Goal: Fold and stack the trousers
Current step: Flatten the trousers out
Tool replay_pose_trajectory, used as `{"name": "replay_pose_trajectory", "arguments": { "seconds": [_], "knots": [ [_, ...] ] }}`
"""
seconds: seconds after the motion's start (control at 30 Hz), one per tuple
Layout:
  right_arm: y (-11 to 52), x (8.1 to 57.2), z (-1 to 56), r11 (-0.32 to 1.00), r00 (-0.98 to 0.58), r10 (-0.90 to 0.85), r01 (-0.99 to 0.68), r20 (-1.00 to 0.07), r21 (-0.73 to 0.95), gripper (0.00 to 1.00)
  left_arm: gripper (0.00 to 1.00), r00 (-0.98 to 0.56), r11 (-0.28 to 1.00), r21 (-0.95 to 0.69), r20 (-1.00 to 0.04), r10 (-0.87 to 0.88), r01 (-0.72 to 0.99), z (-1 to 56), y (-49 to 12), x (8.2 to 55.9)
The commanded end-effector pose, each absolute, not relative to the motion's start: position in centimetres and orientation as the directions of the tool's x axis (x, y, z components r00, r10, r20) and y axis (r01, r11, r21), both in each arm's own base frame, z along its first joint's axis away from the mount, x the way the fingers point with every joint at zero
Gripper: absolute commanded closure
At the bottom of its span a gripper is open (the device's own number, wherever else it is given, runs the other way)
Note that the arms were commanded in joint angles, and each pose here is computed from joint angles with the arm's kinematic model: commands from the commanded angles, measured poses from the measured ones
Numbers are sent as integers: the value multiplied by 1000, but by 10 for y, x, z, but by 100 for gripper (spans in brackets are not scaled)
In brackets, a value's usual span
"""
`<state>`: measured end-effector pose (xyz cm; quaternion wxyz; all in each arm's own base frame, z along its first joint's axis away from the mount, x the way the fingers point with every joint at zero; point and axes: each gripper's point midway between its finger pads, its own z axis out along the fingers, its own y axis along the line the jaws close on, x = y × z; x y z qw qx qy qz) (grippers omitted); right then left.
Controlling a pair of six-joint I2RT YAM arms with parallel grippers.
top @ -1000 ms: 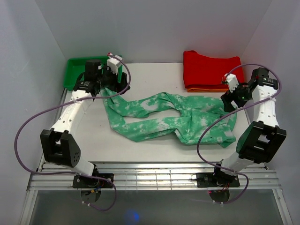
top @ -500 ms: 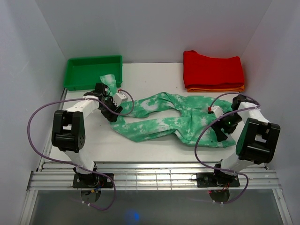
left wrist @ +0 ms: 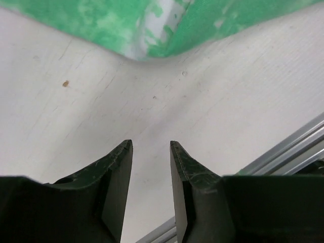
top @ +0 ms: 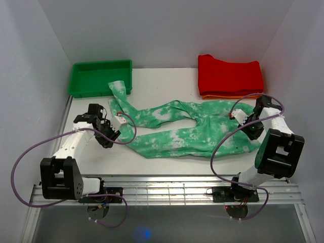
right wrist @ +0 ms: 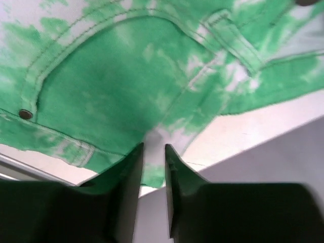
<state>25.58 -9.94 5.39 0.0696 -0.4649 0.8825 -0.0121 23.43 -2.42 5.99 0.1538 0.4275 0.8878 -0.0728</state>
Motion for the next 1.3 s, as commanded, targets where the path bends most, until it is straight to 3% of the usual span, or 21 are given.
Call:
{"name": "replay_pose_trajectory", "arguments": {
  "seconds": [0.0,0.1,0.13,0.23,0.33,0.37,0.4,0.43,0.53,0.57,0.6,0.7,0.83,0.97,1.0,1.27],
  "knots": [
    [-123,290,97,523,-518,-850,-808,-96,-272,79,47,-529,607,53,-436,728,793,109,-32,237],
    [-135,295,107,499,-504,-860,-805,-74,-322,92,23,-485,629,154,-507,712,762,146,-28,261],
    [-138,298,113,503,-507,-858,-797,-81,-335,92,20,-471,633,185,-521,712,752,158,-26,269],
    [-149,298,118,521,-526,-846,-780,-89,-348,92,17,-407,594,256,-524,748,763,167,-21,289],
    [-158,295,119,567,-560,-819,-750,-129,-341,92,16,-247,442,305,-511,823,844,162,-29,305],
    [-160,292,120,571,-564,-815,-748,-131,-338,92,17,-134,331,352,-480,867,875,164,-27,312],
    [-153,290,119,582,-553,-812,-752,-184,-310,91,18,-104,301,334,-499,860,893,159,-28,314],
    [-150,287,124,581,-545,-814,-754,-202,-307,87,19,-65,268,338,-507,859,902,159,-28,317],
    [-124,273,133,580,-515,-809,-777,-283,-245,59,19,90,65,303,-472,877,951,149,-33,310],
    [-113,275,135,577,-492,-803,-784,-337,-230,48,19,119,34,309,-464,878,951,147,-34,310],
    [-104,271,135,573,-485,-799,-793,-356,-206,29,19,148,11,331,-451,880,944,140,-32,317],
    [-90,271,129,566,-479,-796,-805,-370,-177,9,19,232,-55,392,-420,878,918,131,-30,332],
    [-83,264,111,579,-523,-777,-812,-350,-75,7,19,341,-181,389,-394,854,903,105,-32,343],
    [-82,266,103,593,-551,-762,-805,-341,-24,6,20,335,-194,371,-366,868,908,78,-22,378],
    [-83,266,102,592,-553,-763,-806,-335,-18,7,20,303,-195,295,-385,872,935,55,-20,376],
    [-80,268,97,604,-589,-743,-795,-317,62,8,20,335,-218,306,-411,848,927,32,-21,434]
  ]
}}
